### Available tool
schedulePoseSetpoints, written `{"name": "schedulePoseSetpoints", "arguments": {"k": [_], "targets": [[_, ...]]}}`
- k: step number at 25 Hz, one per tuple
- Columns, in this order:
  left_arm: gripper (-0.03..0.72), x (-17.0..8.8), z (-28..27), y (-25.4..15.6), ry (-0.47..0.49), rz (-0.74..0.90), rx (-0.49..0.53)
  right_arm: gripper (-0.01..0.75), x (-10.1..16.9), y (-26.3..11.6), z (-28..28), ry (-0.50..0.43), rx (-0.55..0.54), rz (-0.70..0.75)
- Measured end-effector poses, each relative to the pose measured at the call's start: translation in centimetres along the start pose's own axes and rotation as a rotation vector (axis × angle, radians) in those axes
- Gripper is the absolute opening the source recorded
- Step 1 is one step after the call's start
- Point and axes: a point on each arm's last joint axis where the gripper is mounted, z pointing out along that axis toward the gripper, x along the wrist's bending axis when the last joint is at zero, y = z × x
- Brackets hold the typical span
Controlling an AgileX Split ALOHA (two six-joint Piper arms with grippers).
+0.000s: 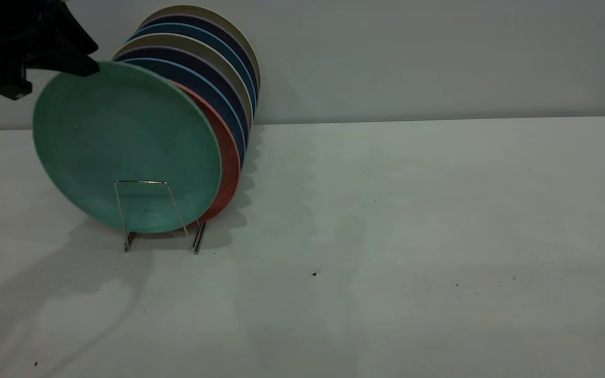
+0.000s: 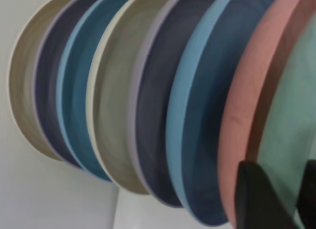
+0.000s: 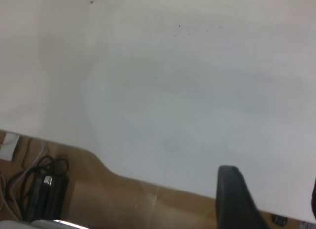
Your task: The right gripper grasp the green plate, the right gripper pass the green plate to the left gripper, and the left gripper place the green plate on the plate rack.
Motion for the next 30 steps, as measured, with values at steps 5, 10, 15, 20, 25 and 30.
{"name": "schedulePoseSetpoints", "arguments": {"k": [5,10,15,20,25,30], "targets": [[0.434,0.0,0.1,0.0,-0.001,-0.103,-0.001,0.389,0.0,0.0,0.0,-0.001,0.000,0.000],[0.473,0.1,-0.3,0.2,0.007,-0.180,-0.006,0.389,0.0,0.0,0.0,-0.002,0.001,-0.001],[0.474,0.4,-1.1,0.5,0.022,-0.233,-0.017,0.389,-0.1,0.0,0.0,-0.012,0.004,-0.007],[0.476,0.8,-4.3,2.1,0.029,-0.342,-0.078,0.389,-0.4,-0.2,-0.1,-0.017,0.017,-0.040],[0.476,0.7,-10.0,4.5,0.021,-0.536,-0.151,0.389,-1.5,-0.4,0.2,-0.095,0.018,-0.037],[0.476,-1.5,-16.2,5.8,-0.055,-0.676,-0.099,0.389,-1.8,-0.4,0.2,-0.125,0.012,-0.004]]}}
